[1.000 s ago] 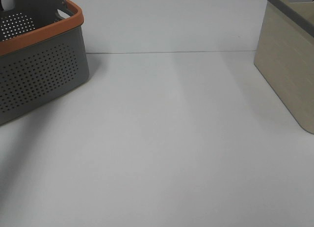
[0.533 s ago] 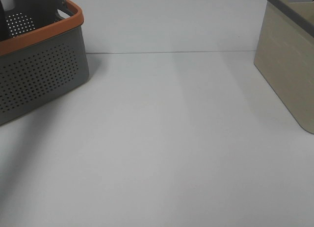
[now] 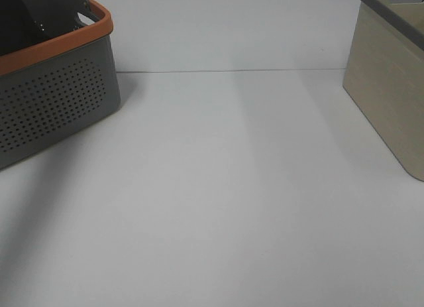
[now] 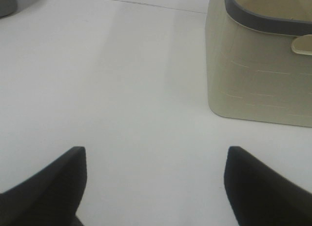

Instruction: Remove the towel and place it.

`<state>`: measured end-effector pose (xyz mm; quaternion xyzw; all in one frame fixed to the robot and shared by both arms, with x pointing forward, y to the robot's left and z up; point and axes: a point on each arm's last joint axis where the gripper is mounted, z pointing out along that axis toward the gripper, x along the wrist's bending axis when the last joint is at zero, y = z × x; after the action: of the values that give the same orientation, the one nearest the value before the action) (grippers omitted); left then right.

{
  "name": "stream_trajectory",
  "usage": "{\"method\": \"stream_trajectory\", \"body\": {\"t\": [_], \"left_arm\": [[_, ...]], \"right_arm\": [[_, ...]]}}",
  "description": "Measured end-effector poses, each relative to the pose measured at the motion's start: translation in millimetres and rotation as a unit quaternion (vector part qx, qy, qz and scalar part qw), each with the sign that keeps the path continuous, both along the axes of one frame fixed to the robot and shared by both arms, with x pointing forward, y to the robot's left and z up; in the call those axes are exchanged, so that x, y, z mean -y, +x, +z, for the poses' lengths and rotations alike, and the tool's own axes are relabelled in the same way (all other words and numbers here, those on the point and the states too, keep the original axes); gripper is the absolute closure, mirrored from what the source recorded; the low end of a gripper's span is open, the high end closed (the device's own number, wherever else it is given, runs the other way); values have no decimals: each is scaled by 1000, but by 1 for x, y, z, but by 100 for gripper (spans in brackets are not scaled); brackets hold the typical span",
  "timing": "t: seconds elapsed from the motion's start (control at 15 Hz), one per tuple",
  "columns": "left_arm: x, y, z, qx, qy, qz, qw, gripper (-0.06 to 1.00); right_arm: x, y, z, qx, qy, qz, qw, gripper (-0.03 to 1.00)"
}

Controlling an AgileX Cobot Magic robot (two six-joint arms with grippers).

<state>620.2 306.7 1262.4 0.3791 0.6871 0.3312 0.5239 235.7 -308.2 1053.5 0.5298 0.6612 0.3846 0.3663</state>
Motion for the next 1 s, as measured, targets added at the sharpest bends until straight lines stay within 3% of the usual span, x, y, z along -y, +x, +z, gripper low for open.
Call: {"method": "stream_trajectory", "body": {"t": [0.2, 0.47, 0.6, 0.8, 0.87, 1.0], "left_arm": [[24, -17, 29, 86, 16, -45, 995, 94], [79, -37, 68, 193, 6, -123, 973, 94], [97, -45, 78, 222, 2, -149, 964, 94], [133, -59, 82, 240, 9, -197, 951, 94], [162, -68, 77, 225, 34, -231, 946, 94], [191, -69, 63, 194, 73, -257, 944, 94]], "right_arm": [[0, 0, 0, 0, 0, 0, 1000, 20], [0, 0, 0, 0, 0, 0, 1000, 20], [0, 0, 0, 0, 0, 0, 1000, 20], [0, 0, 0, 0, 0, 0, 1000, 20], [0, 0, 0, 0, 0, 0, 1000, 20], [0, 0, 0, 0, 0, 0, 1000, 20]]}}
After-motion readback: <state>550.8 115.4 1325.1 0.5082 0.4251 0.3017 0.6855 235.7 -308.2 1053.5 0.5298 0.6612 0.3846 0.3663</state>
